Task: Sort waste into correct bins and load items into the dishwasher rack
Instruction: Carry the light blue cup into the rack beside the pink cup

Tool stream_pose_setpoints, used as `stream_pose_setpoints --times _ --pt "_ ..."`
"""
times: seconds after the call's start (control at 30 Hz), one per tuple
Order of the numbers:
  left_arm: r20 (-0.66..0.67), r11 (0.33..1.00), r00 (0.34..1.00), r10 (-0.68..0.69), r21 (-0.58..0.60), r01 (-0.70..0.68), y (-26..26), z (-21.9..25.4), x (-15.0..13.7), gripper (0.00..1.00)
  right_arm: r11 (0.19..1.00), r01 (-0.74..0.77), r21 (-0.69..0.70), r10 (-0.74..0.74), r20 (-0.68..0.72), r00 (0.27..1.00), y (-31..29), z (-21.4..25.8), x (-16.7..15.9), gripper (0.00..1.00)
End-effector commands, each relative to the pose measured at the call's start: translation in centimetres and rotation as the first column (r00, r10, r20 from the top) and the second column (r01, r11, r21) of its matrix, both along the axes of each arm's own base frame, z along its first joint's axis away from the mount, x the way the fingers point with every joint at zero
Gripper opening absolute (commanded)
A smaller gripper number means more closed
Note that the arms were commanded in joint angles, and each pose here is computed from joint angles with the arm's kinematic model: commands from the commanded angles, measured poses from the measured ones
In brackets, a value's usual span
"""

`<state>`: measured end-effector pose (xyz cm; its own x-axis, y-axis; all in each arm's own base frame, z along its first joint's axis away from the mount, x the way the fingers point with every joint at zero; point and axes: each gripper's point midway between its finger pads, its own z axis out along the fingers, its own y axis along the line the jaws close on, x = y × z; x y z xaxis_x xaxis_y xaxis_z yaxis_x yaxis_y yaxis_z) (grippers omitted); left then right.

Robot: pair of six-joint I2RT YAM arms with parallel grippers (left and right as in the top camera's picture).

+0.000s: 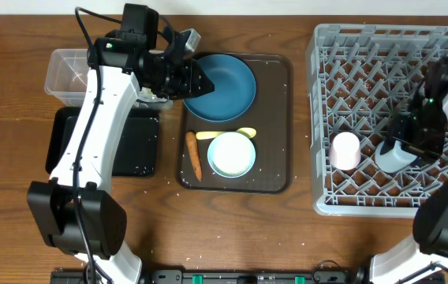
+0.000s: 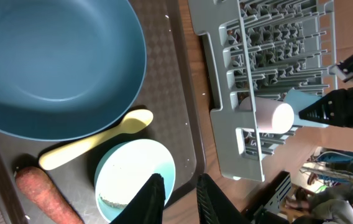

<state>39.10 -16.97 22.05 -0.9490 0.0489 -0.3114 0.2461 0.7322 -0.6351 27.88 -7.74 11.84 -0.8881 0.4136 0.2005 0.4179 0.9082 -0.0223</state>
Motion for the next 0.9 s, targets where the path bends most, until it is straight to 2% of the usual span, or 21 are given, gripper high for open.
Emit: stream_pose_setpoints --times 0.0,0.07,0.23,0.63,0.87 --pt "-0.012 1.0 1.0 -0.005 0.01 0.005 0.0 -0.6 -0.2 0.21 1.0 -0.013 -0.005 0.012 -0.018 1.0 0.1 -0.4 0.0 0.65" --pt "-0.012 1.0 1.0 -0.005 0.01 0.005 0.0 -0.6 -0.2 0.21 1.0 -0.013 -0.008 0.013 -0.018 1.0 0.0 -0.4 0.0 0.82" --pt "-0.012 1.0 1.0 -0.004 0.01 0.004 0.0 -0.6 -0.2 0.21 1.0 -0.012 -0.011 0.012 -0.009 1.0 0.0 -0.5 0.2 0.95" --pt "-0.015 1.0 1.0 -0.005 0.011 0.005 0.0 -0.7 -0.3 0.21 1.0 -0.011 -0.021 0.011 0.027 1.0 -0.3 -0.6 1.1 0.95" --pt "-0.015 1.0 1.0 -0.005 0.011 0.005 0.0 -0.7 -0.2 0.21 0.999 -0.009 -0.033 0.011 0.066 0.998 -0.5 0.0 1.8 0.89"
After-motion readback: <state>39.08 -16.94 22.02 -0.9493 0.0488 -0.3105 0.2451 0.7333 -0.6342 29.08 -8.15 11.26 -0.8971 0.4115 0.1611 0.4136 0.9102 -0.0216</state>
